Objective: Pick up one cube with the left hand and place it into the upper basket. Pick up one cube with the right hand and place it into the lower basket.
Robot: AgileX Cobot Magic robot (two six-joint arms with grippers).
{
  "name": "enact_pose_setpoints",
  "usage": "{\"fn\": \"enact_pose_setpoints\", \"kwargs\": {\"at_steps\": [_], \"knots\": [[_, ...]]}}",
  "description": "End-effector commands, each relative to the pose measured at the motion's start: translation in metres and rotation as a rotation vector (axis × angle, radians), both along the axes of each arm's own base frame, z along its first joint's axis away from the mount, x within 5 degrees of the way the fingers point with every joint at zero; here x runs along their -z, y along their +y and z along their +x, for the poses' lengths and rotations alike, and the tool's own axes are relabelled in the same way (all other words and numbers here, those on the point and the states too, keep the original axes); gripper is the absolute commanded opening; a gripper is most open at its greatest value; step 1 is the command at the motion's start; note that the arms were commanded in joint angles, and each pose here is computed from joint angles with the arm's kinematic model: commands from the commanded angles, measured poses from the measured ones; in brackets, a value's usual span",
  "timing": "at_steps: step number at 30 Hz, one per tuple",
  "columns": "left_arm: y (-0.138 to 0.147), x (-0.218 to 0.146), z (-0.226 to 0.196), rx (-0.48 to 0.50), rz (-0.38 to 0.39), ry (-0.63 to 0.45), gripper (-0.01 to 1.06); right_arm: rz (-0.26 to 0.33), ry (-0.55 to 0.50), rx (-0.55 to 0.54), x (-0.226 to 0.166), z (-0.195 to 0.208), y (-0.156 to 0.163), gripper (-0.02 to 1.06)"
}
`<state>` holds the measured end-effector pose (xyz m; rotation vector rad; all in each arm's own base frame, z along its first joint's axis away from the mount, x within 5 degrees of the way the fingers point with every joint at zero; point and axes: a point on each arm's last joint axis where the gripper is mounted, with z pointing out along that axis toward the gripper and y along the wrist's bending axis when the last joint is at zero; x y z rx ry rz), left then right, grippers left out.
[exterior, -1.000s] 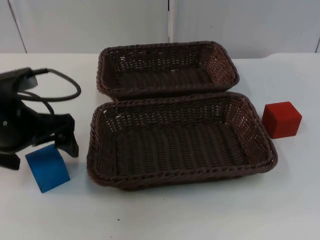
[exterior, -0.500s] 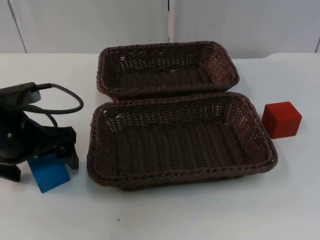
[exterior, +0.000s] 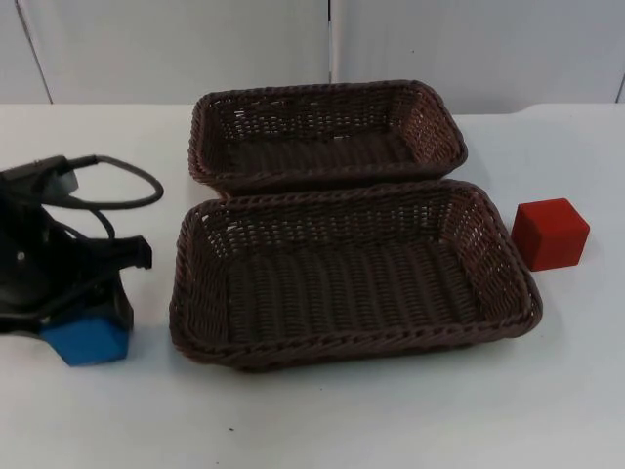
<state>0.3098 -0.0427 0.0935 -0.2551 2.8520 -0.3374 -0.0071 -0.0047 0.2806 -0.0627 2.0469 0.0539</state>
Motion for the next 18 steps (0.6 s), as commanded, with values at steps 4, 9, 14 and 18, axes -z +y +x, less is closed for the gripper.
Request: {"fn": "enact_pose_setpoints", "kwargs": {"at_steps": [4, 9, 14, 18], "knots": [[-0.003, -0.045, 0.000, 0.009, -0.029, -0.123, 0.00, -0.002, -0.003, 0.007, 0.000, 0.000, 0.000, 1.05], [-0.003, -0.083, -0.006, 0.018, -0.041, -0.238, 0.00, -0.002, -0.003, 0.007, 0.000, 0.000, 0.000, 1.05], [-0.002, -0.132, -0.019, 0.029, -0.050, -0.397, 0.00, -0.002, -0.003, 0.007, 0.000, 0.000, 0.000, 1.05], [0.000, -0.162, -0.028, 0.059, -0.022, -0.534, 0.00, -0.002, -0.003, 0.007, 0.000, 0.000, 0.000, 1.05]]}}
